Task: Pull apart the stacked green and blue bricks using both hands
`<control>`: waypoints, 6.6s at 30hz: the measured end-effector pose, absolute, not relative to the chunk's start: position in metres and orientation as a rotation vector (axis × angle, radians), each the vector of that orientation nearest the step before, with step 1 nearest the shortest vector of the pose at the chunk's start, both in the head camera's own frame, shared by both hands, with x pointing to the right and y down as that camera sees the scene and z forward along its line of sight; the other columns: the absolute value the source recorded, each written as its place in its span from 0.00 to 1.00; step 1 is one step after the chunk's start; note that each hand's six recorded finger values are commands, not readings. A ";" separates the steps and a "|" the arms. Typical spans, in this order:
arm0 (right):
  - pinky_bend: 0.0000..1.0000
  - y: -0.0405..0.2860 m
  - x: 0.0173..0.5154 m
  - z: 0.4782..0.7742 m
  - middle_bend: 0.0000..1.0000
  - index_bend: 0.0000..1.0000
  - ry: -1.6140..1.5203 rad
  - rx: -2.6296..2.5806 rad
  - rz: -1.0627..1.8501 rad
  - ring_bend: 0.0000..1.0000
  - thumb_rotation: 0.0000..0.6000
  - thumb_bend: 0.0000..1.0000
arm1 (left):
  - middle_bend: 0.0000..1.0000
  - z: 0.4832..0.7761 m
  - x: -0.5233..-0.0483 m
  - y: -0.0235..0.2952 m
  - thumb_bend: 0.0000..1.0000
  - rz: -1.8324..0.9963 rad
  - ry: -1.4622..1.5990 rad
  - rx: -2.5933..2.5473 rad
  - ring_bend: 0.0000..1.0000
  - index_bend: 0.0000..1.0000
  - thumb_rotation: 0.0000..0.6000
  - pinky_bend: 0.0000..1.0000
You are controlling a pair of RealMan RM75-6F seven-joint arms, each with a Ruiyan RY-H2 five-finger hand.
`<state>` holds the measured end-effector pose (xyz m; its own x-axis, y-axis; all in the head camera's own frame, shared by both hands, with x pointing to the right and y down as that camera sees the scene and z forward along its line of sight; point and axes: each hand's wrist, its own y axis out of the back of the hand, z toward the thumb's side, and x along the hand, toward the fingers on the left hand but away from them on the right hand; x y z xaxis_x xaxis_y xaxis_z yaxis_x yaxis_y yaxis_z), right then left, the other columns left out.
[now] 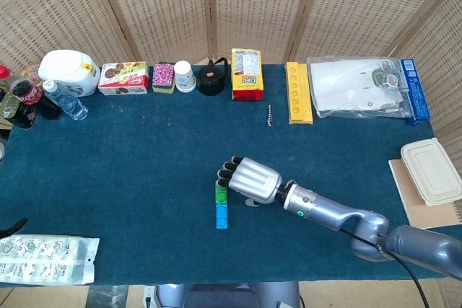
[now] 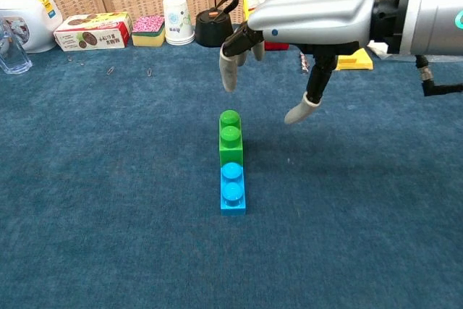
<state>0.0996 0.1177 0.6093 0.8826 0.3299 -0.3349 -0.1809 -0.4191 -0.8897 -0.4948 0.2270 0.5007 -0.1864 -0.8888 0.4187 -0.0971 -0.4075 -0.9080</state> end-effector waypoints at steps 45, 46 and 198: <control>0.24 0.128 0.038 0.656 0.29 0.35 0.228 -1.702 0.459 0.24 1.00 0.00 | 0.12 0.500 -0.509 0.239 0.16 -1.720 1.226 -1.459 0.02 0.10 0.85 0.19; 0.24 0.129 0.037 0.657 0.30 0.36 0.233 -1.702 0.462 0.25 1.00 0.00 | 0.12 0.500 -0.509 0.239 0.16 -1.720 1.227 -1.460 0.02 0.10 0.86 0.19; 0.72 0.106 0.172 0.555 0.68 0.71 -1.536 -2.750 0.543 0.75 1.00 0.05 | 0.23 0.596 -0.101 0.125 0.37 -0.290 1.289 -3.187 0.14 0.43 0.83 0.29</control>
